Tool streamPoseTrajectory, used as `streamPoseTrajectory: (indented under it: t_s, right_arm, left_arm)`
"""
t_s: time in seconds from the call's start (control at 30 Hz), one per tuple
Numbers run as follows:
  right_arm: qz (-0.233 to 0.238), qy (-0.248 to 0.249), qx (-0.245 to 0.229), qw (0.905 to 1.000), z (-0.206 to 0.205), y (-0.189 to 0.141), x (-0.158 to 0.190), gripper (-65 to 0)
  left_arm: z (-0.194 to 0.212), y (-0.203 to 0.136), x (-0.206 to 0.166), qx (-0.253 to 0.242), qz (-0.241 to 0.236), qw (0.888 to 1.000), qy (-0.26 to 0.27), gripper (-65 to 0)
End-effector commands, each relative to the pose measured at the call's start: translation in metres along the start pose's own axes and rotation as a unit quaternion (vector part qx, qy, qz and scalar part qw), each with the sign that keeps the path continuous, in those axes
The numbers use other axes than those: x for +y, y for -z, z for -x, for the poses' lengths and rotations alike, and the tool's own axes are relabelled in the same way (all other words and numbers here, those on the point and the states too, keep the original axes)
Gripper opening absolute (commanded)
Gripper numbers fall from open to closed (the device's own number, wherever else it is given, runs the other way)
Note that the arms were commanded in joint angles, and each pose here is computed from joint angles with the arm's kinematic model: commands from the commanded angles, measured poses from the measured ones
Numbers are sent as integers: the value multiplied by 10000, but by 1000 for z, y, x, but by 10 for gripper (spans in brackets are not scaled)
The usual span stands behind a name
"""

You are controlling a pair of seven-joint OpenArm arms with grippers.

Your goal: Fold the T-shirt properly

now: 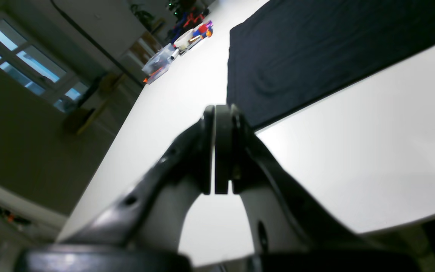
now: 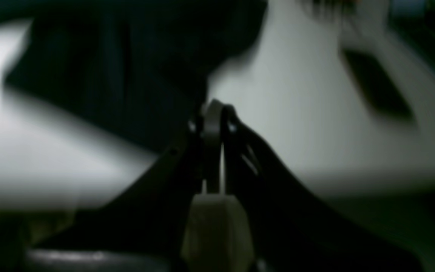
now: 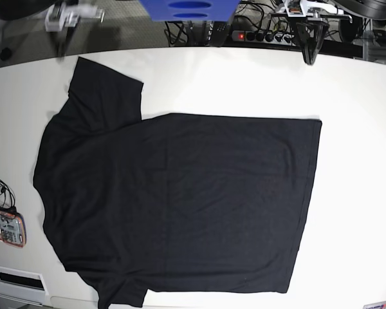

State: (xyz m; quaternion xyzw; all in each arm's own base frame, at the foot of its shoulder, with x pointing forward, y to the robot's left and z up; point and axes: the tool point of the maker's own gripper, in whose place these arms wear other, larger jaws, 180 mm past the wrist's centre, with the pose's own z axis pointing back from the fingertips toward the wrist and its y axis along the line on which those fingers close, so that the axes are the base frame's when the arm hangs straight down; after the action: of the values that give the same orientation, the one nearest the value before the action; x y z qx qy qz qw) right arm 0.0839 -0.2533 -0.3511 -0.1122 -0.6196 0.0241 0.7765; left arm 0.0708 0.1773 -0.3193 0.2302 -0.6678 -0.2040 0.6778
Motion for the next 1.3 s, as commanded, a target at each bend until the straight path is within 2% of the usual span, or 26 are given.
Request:
streamPoseTrajectory:
  t_s: [0.0,0.13,0.2,0.37,0.6,0.8,0.97,1.07,1.13,1.27]
  right_arm:
    - [-109,-95,61,9999,-2,-6,-4,-650]
    - [-927,-418,293,9944,-2,12,8,-650]
    - [-1236,-522,228,9907,-12,25,17,-650]
    - [-1722,-434,133,9840,-41,38,54,-650]
    - [-1720,-456,93,9840,-54,48,60,-650]
    - [-1719,-422,49,9842,-56,50,62,-650]
    - [-1745,-406,54,9838,-56,50,64,-648]
    - [-1752,-451,296,9831,-48,48,64,-645]
    - [-1750,-512,598,9814,-41,49,64,-644]
    - [-1758,-582,914,9784,-35,48,65,-567]
  left_arm:
    - [-8,1,3,-128,-115,9999,-10,-650]
    - [-13,11,-3,-133,-449,9987,-201,-650]
    - [-17,17,-7,-132,-635,9974,-325,-650]
    - [-20,26,-5,-254,-751,9962,-355,-650]
    - [-25,39,-6,-442,-793,9953,-328,-650]
    - [-19,44,-7,-658,-182,9975,171,-650]
    - [-5,50,5,-531,22,9976,436,-647]
    - [-3,52,9,-616,140,9964,557,-646]
    - [-3,53,11,-652,174,9959,598,-623]
    - [-2,53,11,-683,263,9950,679,-458]
